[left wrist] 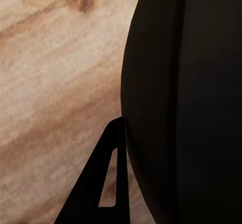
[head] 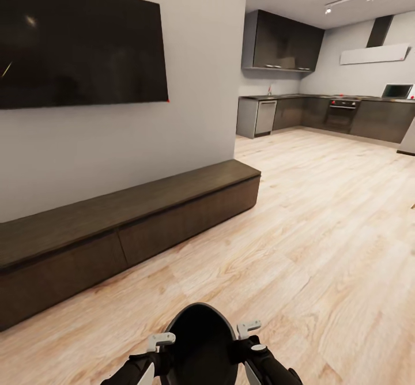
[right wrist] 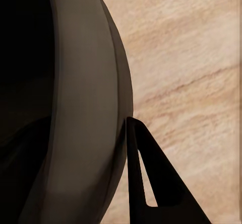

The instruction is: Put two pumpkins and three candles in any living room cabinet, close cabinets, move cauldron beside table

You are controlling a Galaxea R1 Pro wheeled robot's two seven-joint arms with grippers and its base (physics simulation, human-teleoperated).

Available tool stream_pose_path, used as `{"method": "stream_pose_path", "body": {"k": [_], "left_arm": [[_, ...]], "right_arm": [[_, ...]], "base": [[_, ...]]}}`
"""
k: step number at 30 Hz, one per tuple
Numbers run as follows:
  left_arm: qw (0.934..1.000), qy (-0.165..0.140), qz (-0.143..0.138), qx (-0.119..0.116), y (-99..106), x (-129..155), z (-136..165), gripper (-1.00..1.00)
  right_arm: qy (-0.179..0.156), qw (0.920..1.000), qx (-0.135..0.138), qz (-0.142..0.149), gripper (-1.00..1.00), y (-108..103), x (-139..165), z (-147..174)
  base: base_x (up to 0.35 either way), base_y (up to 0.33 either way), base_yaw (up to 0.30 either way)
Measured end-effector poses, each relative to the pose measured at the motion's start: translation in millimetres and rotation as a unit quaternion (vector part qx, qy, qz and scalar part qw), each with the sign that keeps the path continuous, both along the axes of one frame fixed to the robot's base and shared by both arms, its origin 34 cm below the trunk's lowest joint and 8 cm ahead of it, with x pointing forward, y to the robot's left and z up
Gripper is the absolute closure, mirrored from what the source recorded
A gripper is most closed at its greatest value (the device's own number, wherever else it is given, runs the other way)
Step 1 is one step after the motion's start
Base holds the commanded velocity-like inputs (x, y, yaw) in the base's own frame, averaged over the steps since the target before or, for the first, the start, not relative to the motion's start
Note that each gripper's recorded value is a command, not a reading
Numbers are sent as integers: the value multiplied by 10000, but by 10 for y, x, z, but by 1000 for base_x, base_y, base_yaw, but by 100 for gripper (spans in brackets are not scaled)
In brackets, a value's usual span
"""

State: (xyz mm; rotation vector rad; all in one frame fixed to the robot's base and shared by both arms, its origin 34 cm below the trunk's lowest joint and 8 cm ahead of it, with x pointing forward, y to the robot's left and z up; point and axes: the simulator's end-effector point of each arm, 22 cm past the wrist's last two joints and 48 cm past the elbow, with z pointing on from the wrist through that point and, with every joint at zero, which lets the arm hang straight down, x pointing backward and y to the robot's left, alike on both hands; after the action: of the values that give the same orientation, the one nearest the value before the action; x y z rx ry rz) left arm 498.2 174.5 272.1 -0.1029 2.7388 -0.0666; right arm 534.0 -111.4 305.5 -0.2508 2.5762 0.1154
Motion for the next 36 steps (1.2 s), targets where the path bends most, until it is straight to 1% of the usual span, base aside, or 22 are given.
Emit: {"method": "stream_pose_path", "body": {"k": [1,2,6,11,20,36], "left_arm": [[10000,0,1,-2,0,5,22,100],[10000,-17,-15,-21,35,25,45,100],[10000,-14,-13,-26,35,45,133,100],[10000,-13,-14,-27,35,45,133,100],[10000,-14,-16,-28,33,46,134,100],[10000,-13,-15,-30,32,44,133,100]], "right_arm": [[0,10000,-1,1,100,0,6,23],[-20,10000,-85,45,100,34,27,72],[-14,10000,-83,39,100,34,48,161],[-12,10000,-85,40,100,35,48,162],[-15,10000,-85,45,100,32,48,161],[-12,10000,-83,44,100,32,47,161]], "base": [[0,0,0],[0,0,0],[0,0,0],[0,0,-28],[0,0,-206],[0,0,-11]]}}
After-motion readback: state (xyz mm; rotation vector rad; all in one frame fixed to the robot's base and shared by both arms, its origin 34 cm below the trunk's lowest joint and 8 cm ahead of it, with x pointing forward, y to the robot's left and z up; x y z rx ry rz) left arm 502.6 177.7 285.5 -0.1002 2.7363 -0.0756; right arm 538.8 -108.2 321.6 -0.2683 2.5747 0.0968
